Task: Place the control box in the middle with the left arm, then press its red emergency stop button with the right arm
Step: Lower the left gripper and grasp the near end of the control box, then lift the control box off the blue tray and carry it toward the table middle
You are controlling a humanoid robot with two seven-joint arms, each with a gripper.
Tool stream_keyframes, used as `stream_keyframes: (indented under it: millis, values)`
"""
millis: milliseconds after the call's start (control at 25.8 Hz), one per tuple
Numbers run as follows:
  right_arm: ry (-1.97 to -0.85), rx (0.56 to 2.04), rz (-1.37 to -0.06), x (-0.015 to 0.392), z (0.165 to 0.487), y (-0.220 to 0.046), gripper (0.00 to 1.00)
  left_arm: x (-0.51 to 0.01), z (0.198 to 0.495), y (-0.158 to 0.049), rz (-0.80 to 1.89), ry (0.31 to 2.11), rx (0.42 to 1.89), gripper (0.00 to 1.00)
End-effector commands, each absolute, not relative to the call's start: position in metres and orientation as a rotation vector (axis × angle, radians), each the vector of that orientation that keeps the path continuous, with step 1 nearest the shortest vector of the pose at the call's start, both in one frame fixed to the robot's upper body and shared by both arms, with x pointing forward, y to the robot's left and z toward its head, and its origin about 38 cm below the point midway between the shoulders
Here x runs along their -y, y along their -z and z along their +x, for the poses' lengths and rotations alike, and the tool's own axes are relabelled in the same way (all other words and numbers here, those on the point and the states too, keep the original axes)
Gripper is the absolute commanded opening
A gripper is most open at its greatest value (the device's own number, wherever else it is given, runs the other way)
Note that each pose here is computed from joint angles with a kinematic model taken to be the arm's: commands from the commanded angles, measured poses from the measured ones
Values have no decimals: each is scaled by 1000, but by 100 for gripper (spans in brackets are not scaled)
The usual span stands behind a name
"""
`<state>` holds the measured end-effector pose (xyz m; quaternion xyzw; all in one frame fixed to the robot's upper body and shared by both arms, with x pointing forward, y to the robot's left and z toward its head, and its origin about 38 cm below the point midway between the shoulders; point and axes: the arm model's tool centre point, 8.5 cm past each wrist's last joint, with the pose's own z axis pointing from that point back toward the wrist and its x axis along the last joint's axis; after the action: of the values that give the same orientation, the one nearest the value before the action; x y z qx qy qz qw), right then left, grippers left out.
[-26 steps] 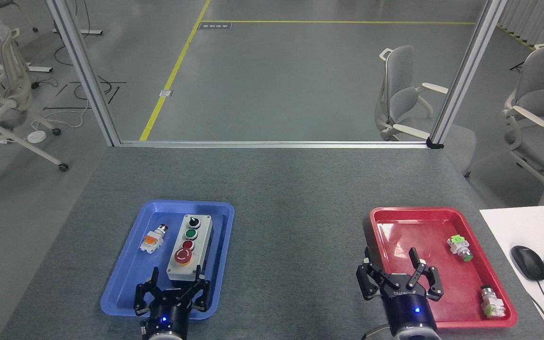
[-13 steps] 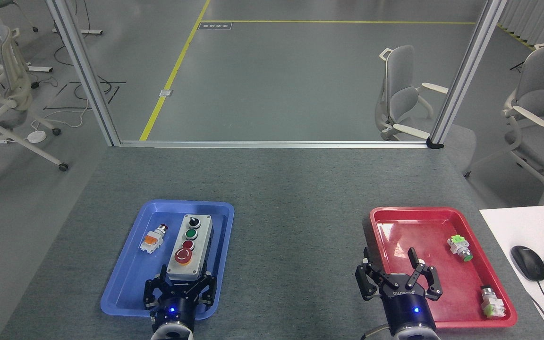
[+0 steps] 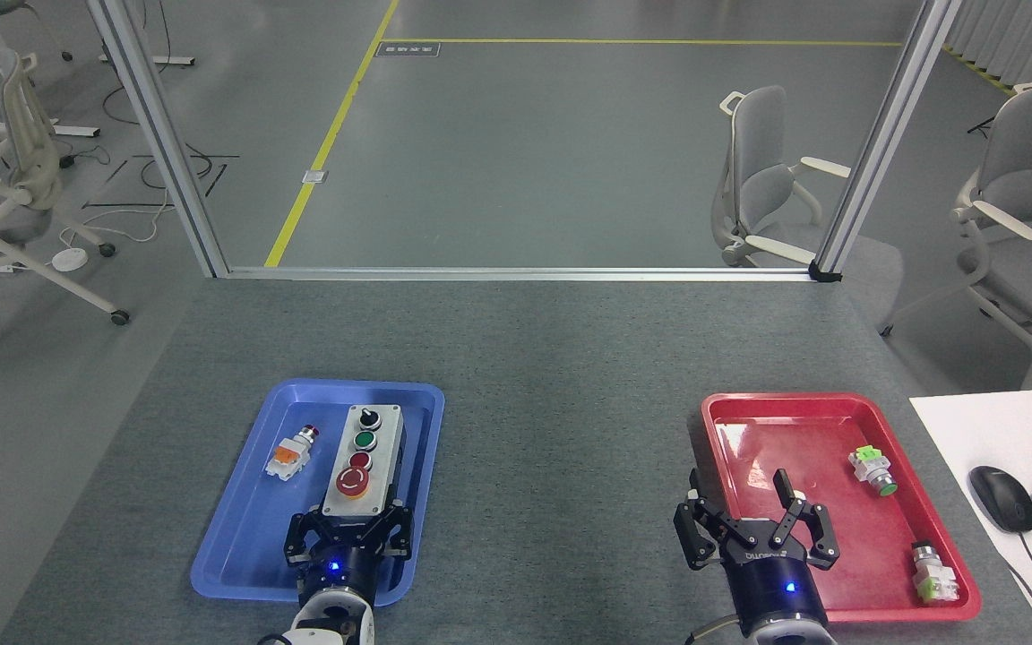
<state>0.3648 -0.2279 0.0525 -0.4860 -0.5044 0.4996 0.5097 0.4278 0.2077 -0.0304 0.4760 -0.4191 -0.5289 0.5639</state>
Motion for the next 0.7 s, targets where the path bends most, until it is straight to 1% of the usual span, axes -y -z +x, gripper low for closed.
stream_keyframes:
  millis: [0, 78, 155, 194, 233, 349, 388, 543, 581, 659]
  values:
    - [-1201, 1215, -1173, 229, 365, -53, 98, -207, 430, 32, 1083, 1272, 1013, 17]
    - [-1201, 1216, -1175, 229, 366, -54, 98, -207, 430, 30, 1083, 1274, 1029, 1]
    - [-1202, 1218, -1176, 229, 366, -54, 98, -209, 432, 26, 1086, 1264, 1042, 0]
    - [-1203, 1219, -1175, 229, 366, -54, 98, -209, 436, 19, 1090, 1247, 1066, 0]
    - [-1203, 1219, -1175, 229, 366, -54, 98, -210, 440, 8, 1096, 1225, 1108, 0]
    - [-1206, 1225, -1173, 228, 366, -54, 98, -226, 446, -36, 1142, 1145, 1243, 0]
    - [-1209, 1227, -1172, 228, 366, -54, 98, -230, 445, -45, 1147, 1126, 1276, 0]
    - [-1207, 1228, -1171, 228, 366, -54, 98, -219, 434, -69, 1126, 1093, 1411, 0]
    - [-1206, 1227, -1171, 229, 366, -54, 98, -212, 429, -72, 1119, 1087, 1447, 0]
    - [-1206, 1226, -1169, 229, 365, -54, 98, -176, 417, -70, 1052, 1093, 1514, 0]
